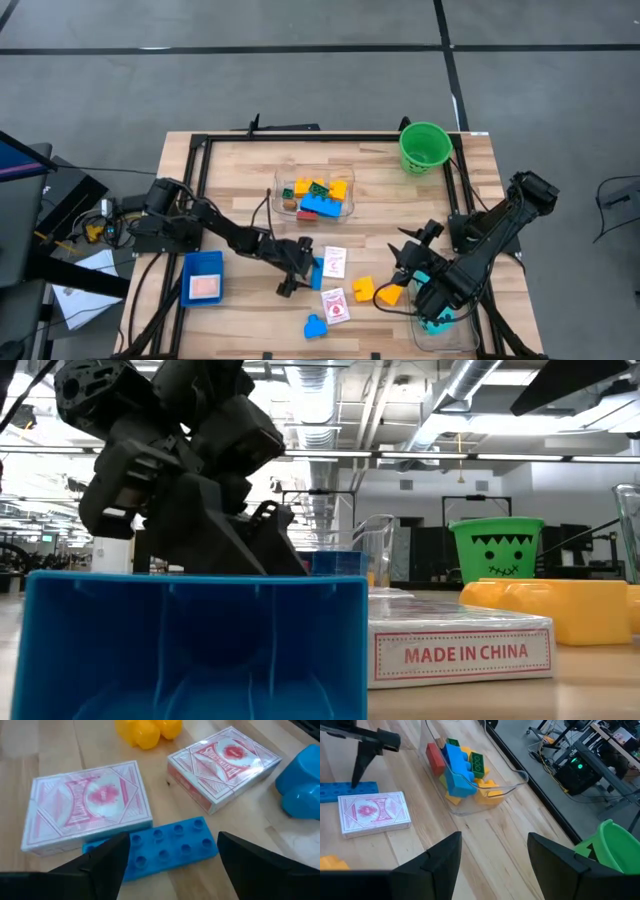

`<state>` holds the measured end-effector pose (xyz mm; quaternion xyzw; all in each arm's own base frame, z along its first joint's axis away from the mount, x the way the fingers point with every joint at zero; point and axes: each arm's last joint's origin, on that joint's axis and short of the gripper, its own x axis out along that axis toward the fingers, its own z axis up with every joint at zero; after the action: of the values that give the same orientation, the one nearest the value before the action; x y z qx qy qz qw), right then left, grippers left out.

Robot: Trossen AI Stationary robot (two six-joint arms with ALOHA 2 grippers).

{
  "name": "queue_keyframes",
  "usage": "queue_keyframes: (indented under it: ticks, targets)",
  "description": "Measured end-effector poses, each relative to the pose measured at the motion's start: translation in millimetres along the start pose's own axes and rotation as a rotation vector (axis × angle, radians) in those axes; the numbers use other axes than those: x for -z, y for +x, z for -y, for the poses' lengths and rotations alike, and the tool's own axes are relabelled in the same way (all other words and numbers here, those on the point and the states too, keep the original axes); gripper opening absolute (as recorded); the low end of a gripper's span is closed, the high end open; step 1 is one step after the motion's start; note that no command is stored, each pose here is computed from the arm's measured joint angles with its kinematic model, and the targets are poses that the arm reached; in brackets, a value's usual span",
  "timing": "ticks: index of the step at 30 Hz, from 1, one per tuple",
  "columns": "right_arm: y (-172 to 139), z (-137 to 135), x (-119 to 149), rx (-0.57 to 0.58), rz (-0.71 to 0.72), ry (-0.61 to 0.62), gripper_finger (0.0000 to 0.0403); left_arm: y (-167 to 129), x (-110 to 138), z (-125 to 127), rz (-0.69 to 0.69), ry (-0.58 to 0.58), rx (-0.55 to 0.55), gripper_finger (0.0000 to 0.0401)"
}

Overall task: Pick & Place Toys
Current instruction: Put the blue game piece into the top transparent bin

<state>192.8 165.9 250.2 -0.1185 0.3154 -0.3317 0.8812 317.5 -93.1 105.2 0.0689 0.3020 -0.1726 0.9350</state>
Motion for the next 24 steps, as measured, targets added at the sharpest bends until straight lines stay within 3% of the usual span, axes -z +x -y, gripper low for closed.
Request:
queue_keyframes:
  ticks: [14, 24]
  targets:
    - [0, 0, 1, -0.006, -0.018, 0.0, 0.0218, -6, 13, 16, -0.198, -0.117, 0.023, 0.0294]
    - [0, -1, 0, -0.01, -0.017, 0.006, 0.0218, -53, 9, 31, -0.31, -0.212, -0.075, 0.0294]
